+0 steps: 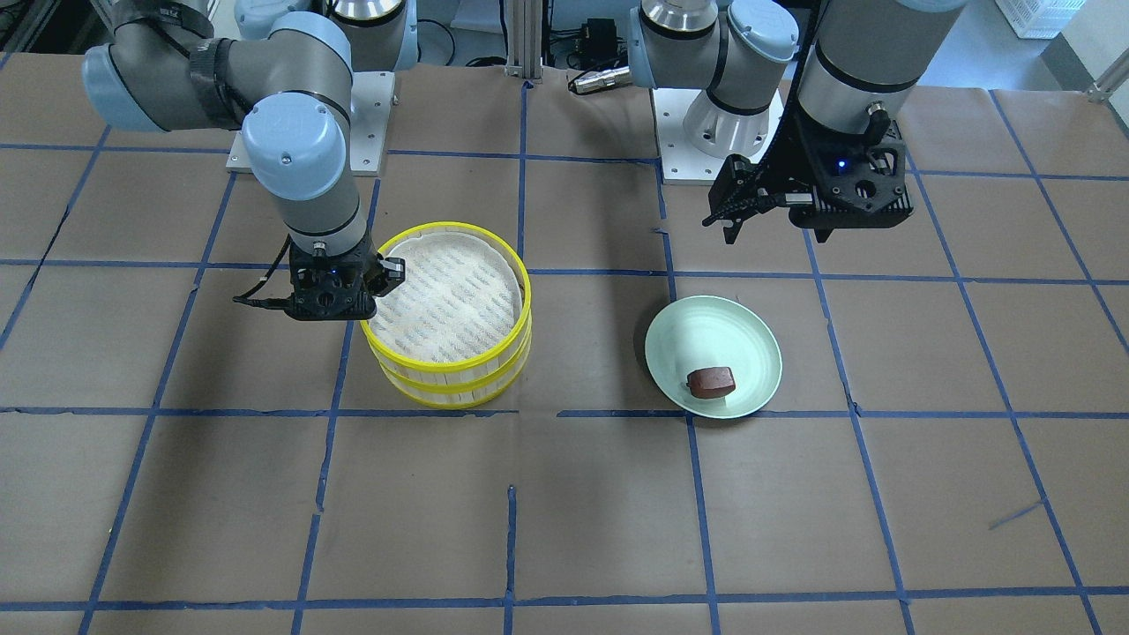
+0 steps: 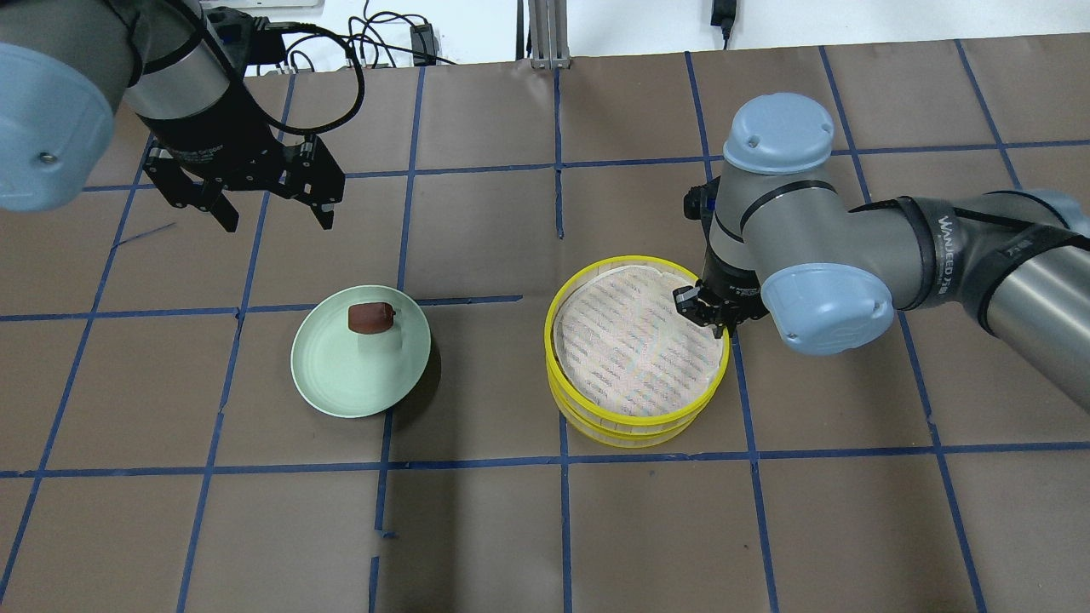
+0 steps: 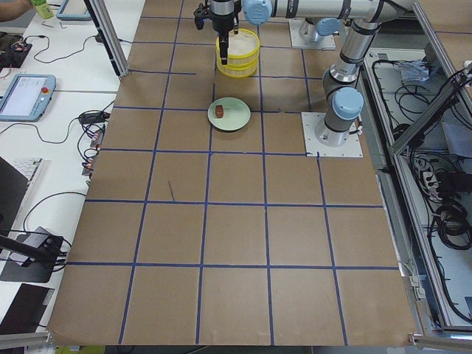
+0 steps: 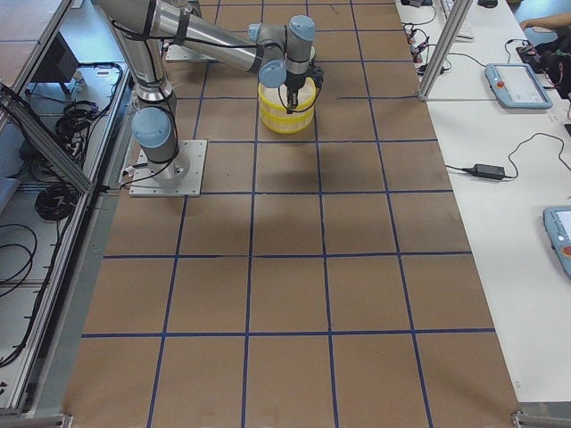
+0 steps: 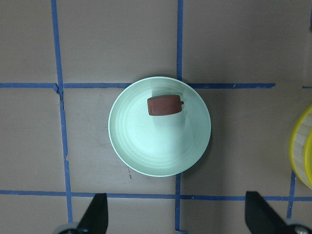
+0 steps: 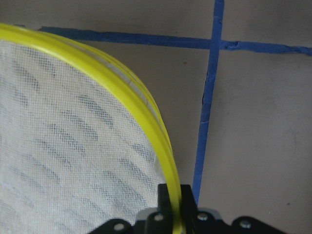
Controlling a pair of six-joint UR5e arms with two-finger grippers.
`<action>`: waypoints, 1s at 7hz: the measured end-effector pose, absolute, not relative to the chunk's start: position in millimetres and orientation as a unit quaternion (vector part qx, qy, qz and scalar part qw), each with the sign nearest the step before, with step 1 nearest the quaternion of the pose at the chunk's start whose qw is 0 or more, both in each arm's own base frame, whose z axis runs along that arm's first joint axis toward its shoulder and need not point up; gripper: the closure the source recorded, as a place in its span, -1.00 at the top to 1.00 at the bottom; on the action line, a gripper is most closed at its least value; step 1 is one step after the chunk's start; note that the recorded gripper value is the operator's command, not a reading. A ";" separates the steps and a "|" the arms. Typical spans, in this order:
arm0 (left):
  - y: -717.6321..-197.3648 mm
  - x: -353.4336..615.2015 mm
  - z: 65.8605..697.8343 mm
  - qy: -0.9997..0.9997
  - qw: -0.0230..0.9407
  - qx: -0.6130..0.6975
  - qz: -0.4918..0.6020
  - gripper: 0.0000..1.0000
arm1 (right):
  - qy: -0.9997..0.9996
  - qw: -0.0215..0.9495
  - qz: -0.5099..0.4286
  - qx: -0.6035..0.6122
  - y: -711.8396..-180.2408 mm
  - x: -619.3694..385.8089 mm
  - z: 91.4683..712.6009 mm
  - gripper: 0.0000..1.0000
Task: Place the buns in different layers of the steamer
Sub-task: 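Release the tier and raise the right gripper while the left moves over the bowl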
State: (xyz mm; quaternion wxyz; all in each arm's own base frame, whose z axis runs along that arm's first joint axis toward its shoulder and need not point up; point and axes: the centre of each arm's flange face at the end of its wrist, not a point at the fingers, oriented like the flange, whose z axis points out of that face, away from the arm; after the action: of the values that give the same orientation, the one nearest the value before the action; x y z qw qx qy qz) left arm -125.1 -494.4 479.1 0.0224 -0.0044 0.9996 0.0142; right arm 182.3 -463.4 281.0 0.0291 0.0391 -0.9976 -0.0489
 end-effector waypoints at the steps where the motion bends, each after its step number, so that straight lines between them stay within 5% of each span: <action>1: -493.3 -124.9 477.2 1.000 0.023 -0.005 0.018 1.00 | -0.998 0.029 -0.048 0.040 -463.2 182.8 280.7 -0.88; 4: -490.1 -125.3 470.5 0.999 0.023 -0.007 0.024 1.00 | -0.998 0.029 -0.047 0.041 -462.5 183.4 279.8 -0.68; 5: -489.9 -125.1 470.0 0.999 0.023 -0.007 0.024 1.00 | -0.997 0.030 -0.050 0.041 -461.1 183.2 277.4 0.60; 6: -489.9 -125.0 470.0 0.999 0.023 -0.008 0.024 1.00 | -0.997 0.030 -0.052 0.042 -459.6 183.0 275.1 0.99; 7: -489.9 -125.0 469.9 0.999 0.023 -0.007 0.024 1.00 | -0.997 0.030 -0.054 0.044 -458.9 182.9 274.1 1.00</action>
State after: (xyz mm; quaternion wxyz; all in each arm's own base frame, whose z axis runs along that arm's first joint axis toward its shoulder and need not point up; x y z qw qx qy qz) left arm -125.0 -489.9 469.9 0.0233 -0.0075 0.9994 0.0238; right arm 182.9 -458.9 274.1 0.0302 0.0443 -0.9971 -0.0542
